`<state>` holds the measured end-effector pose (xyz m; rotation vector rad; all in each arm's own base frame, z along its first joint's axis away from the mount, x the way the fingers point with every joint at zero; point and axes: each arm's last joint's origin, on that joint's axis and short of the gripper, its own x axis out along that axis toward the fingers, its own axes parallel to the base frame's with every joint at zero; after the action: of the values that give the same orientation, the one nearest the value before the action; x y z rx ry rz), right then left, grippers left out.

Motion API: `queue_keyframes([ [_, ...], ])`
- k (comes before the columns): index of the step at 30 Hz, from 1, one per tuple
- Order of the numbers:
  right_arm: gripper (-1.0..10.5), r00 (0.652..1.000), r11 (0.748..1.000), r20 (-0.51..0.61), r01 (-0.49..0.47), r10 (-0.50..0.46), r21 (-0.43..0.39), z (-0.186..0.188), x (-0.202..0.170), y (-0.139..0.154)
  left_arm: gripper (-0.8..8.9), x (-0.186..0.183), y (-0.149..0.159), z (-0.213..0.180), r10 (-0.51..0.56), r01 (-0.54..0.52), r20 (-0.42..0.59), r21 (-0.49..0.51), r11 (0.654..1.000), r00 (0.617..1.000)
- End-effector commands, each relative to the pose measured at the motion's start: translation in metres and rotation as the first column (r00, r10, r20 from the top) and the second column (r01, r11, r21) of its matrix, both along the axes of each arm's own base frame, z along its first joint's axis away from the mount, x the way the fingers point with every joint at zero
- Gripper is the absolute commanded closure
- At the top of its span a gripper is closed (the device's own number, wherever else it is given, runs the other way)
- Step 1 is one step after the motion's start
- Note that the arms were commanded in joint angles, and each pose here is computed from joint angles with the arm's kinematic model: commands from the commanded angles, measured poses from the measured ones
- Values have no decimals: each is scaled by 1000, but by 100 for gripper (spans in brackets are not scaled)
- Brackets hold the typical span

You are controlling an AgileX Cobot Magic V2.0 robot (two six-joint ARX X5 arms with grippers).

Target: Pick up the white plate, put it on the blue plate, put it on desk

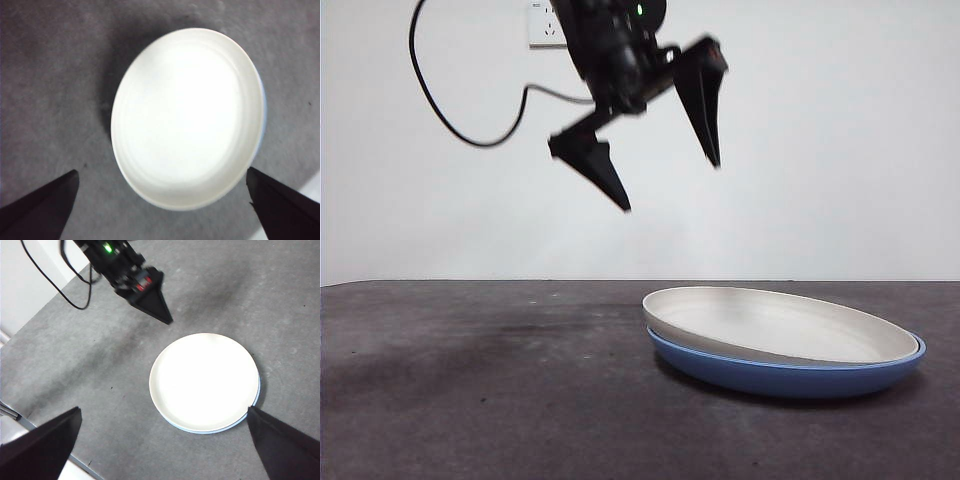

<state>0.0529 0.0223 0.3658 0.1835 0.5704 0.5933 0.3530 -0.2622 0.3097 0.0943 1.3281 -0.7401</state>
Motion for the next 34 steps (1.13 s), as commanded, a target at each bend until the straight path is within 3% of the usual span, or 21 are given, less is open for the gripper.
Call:
queue_keyframes([
  [1, 350, 1000, 1000, 19, 0, 0, 13, 6, -1, 0, 178, -7, 2, 17, -55, 55, 29, -4, 998, 998],
  [10, 350, 1000, 1000, 16, 3, -4, 15, 6, -1, 0, 179, -46, 30, 76, -80, 86, 122, -49, 995, 989],
  [18, 350, 1000, 999, -1, 19, -19, 33, 5, -1, 0, 187, -106, 73, 124, -108, 133, 237, -91, 987, 965],
  [27, 350, 997, 997, -59, 44, -41, 59, 4, 6, 1, 187, -180, 126, 129, -156, 190, 299, -87, 978, 941],
  [34, 350, 990, 998, -132, 49, -43, 42, 0, 25, 4, 187, -233, 165, 120, -142, 216, 419, -132, 967, 897],
])
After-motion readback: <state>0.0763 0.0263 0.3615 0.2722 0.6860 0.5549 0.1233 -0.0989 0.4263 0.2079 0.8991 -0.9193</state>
